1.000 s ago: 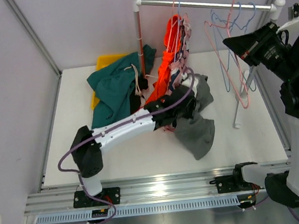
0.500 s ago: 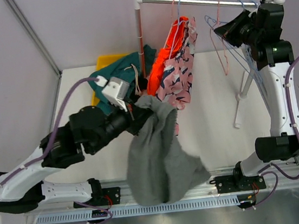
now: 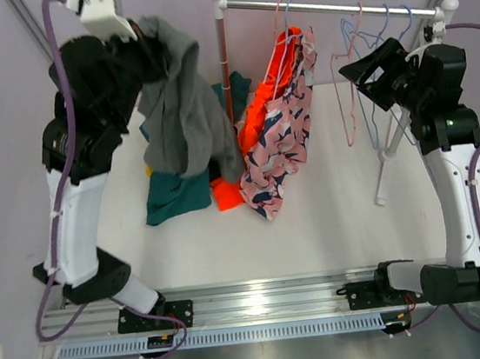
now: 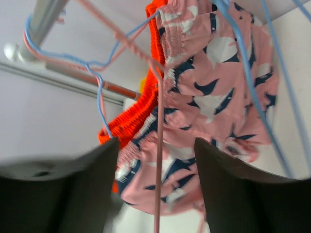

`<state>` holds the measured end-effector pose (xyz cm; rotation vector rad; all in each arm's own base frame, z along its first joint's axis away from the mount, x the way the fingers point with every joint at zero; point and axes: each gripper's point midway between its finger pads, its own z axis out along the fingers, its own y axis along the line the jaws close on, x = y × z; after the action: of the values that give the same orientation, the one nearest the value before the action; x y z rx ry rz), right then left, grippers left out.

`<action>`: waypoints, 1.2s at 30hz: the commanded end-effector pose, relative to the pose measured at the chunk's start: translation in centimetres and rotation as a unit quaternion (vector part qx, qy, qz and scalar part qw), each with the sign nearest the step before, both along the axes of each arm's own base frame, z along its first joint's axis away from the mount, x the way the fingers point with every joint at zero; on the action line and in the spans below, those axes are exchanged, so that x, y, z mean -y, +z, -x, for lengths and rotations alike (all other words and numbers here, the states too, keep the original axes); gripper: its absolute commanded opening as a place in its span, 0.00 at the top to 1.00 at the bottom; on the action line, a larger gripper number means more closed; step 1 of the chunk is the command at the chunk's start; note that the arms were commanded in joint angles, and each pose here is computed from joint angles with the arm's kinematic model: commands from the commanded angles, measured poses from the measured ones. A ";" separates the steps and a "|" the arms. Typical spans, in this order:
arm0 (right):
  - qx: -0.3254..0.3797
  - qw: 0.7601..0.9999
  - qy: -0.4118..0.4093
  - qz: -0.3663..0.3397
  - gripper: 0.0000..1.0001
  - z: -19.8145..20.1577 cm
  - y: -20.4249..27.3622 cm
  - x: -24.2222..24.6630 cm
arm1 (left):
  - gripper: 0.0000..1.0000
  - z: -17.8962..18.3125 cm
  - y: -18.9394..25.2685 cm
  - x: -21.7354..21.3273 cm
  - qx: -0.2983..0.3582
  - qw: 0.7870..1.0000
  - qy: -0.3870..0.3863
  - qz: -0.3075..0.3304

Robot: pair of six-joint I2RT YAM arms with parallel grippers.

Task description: Remove the shorts from the hanger

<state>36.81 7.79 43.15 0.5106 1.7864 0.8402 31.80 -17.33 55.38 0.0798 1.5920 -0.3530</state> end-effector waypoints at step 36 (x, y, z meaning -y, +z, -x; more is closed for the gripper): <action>0.168 0.978 0.120 0.022 0.02 1.3 9.5 -9.1 | 0.01 -7.1 -22.9 -0.2 -0.197 0.979 0.002 -0.049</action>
<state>34.22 16.46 52.52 0.1029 1.5920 1.0197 40.51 -18.12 27.29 0.1430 2.1474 -0.2031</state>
